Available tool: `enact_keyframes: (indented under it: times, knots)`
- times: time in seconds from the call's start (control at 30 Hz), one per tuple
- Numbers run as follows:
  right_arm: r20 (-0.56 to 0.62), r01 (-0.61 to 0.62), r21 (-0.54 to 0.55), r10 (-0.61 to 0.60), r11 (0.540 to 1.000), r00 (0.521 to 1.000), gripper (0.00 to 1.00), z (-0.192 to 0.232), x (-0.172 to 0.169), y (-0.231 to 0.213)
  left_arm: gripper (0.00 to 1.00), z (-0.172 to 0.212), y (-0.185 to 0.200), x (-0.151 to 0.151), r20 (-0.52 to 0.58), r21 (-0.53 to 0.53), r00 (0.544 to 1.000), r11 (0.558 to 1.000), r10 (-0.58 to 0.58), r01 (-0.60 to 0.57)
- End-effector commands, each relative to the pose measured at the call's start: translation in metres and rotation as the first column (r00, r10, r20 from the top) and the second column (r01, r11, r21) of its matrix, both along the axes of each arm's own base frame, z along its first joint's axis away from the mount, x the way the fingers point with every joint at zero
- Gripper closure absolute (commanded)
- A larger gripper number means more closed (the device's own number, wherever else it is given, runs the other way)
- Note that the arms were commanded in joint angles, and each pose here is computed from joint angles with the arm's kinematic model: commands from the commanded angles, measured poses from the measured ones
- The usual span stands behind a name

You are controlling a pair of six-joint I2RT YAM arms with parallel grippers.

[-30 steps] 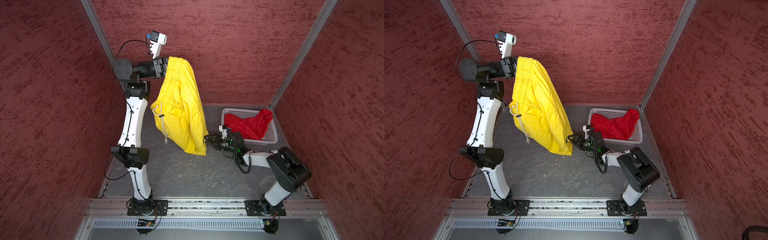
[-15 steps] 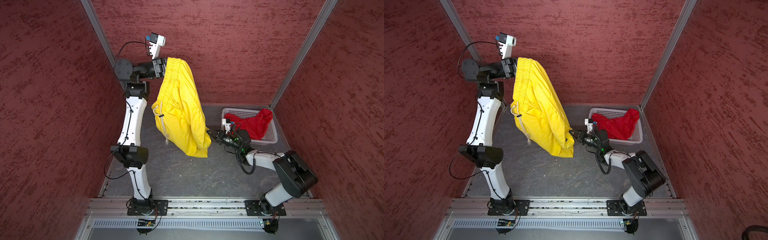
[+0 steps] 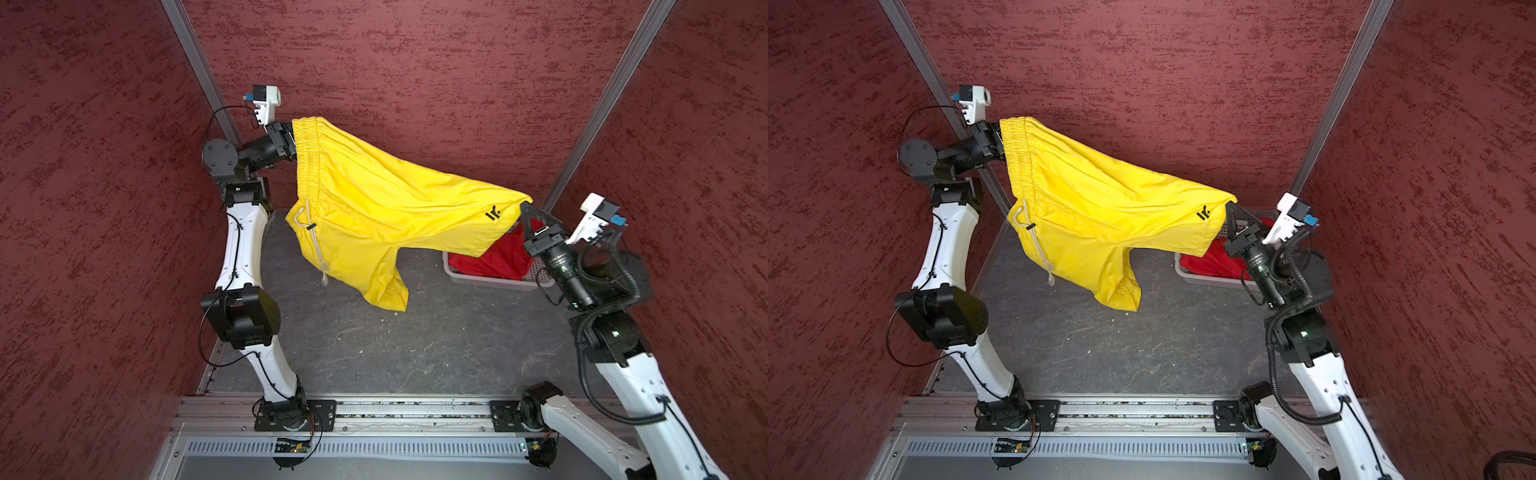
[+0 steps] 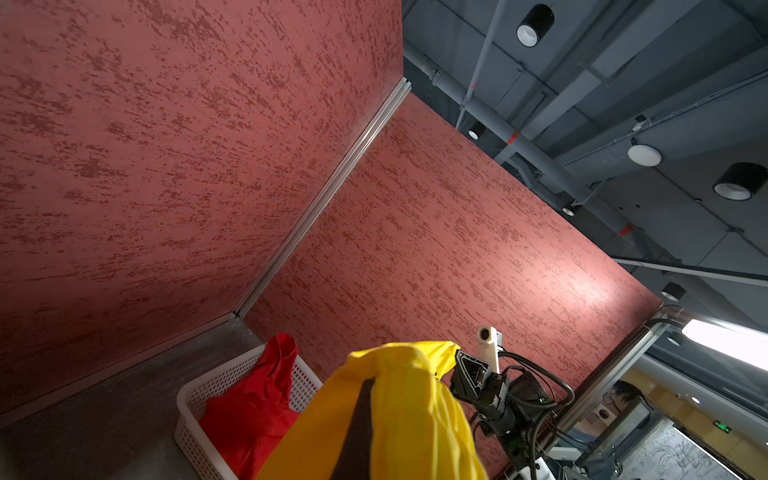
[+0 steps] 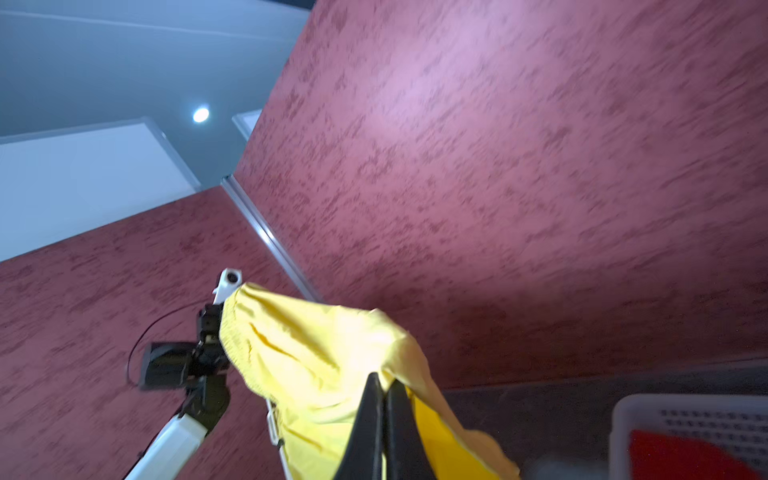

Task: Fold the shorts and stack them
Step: 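Lift and stretch the shorts leg with the right gripper away from the left gripper, then lower the stretched shorts flat onto the table with both grippers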

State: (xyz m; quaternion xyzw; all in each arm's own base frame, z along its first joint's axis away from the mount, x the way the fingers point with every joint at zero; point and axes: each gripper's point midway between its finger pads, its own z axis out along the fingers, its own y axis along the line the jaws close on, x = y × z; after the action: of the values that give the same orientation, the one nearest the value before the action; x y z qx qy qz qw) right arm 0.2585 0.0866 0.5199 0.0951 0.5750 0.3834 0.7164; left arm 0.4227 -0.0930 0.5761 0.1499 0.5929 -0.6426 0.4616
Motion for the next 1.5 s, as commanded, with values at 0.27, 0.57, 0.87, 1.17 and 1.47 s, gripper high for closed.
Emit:
enact_keyframes:
  times: [0.27, 0.57, 0.87, 1.17, 1.47]
  knots:
    - [0.103, 0.416, 0.07, -0.422, 0.906, 0.901, 1.0, 0.056, -0.067, -0.093, 1.0, 0.02, 0.006, -0.035, -0.009, -0.128, 1.0, 0.992, 0.02, -0.021]
    - [0.217, 0.522, 0.095, -0.529, 0.848, 0.82, 1.0, 0.124, -0.113, -0.12, 1.0, 0.03, -0.073, -0.109, -0.001, -0.042, 1.0, 0.999, -0.02, 0.02]
    - [0.166, 0.397, -0.03, -0.387, 0.917, 0.907, 1.0, 0.141, -0.046, -0.074, 1.0, 0.0, -0.055, -0.107, -0.083, -0.024, 0.99, 0.993, 0.115, -0.117]
    - [-0.236, 0.057, -0.129, -0.086, 0.99, 0.968, 1.0, -0.032, 0.14, 0.033, 1.0, -0.17, 0.044, -0.023, -0.404, -0.113, 0.867, 0.924, 0.293, -0.366]
    - [-0.485, -0.076, -0.115, 0.011, 0.991, 0.874, 1.0, -0.172, 0.28, 0.098, 1.0, -0.275, 0.129, 0.042, -0.553, -0.129, 0.727, 0.82, 0.407, -0.557]
